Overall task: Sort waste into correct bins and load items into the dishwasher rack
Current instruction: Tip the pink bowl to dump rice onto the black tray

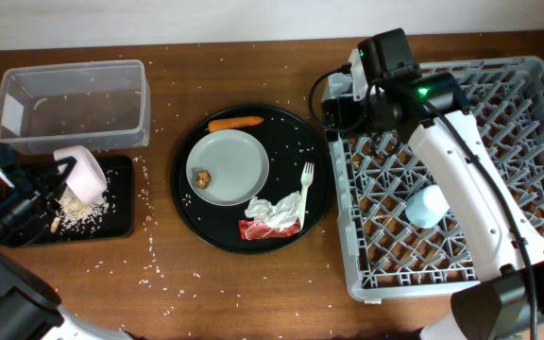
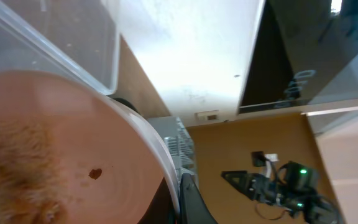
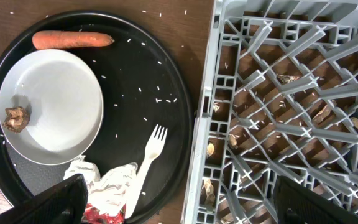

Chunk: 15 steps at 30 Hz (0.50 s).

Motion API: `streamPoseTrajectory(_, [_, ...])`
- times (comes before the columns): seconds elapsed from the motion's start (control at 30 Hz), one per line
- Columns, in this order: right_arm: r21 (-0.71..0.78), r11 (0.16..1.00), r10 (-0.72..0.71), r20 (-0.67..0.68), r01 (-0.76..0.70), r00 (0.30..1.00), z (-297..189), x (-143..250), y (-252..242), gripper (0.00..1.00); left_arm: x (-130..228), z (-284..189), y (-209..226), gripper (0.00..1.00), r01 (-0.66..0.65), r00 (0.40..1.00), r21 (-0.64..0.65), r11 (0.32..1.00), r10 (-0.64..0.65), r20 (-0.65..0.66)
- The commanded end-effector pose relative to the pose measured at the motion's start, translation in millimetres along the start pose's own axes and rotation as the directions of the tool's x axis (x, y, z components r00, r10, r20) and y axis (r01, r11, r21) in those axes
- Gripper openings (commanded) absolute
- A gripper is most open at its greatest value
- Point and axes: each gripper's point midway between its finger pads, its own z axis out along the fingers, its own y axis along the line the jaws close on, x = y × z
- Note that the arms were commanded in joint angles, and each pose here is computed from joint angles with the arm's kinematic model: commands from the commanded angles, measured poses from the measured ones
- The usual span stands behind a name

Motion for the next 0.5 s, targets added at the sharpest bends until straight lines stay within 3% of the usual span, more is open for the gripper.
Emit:
streamPoseTrajectory(0.0, [0.016,1.0,0.005,-0.007,-0.005,1.0,1,2,-4,0.94,-8,-13,-11,0.0,0.009,0.999,0.076,0.997,-0.013,0.044])
streamPoseTrajectory(0.07, [0.016,1.0,0.005,-0.007,-0.005,1.0,1,1,-4,0.94,-13,-25,-4,0.0,0.002,0.997,0.044,0.999,-0.005,0.075])
streamPoseTrajectory(0.2, [0.016,1.0,0.005,-0.007,-0.005,1.0,1,1,-4,0.94,-18,-38,-7,0.0,0.106,0.988,0.074,0.992,-0.113,0.105])
streamPoseTrajectory(0.27, [0.015,1.0,0.005,-0.007,-0.005,1.0,1,1,-4,0.94,-17,-38,10,0.0,0.103,0.989,-0.023,0.994,-0.1,0.106])
streamPoseTrajectory(0.37, [0.016,1.0,0.005,-0.01,-0.005,1.0,1,2,-4,0.94,-15,-36,-6,0.0,0.13,0.986,0.068,0.989,-0.136,0.099])
streamPoseTrajectory(0.47, [0.016,1.0,0.004,-0.01,-0.004,1.0,1,2,-4,0.94,-16,-37,0,0.0,0.13,0.986,0.038,0.991,-0.134,0.103])
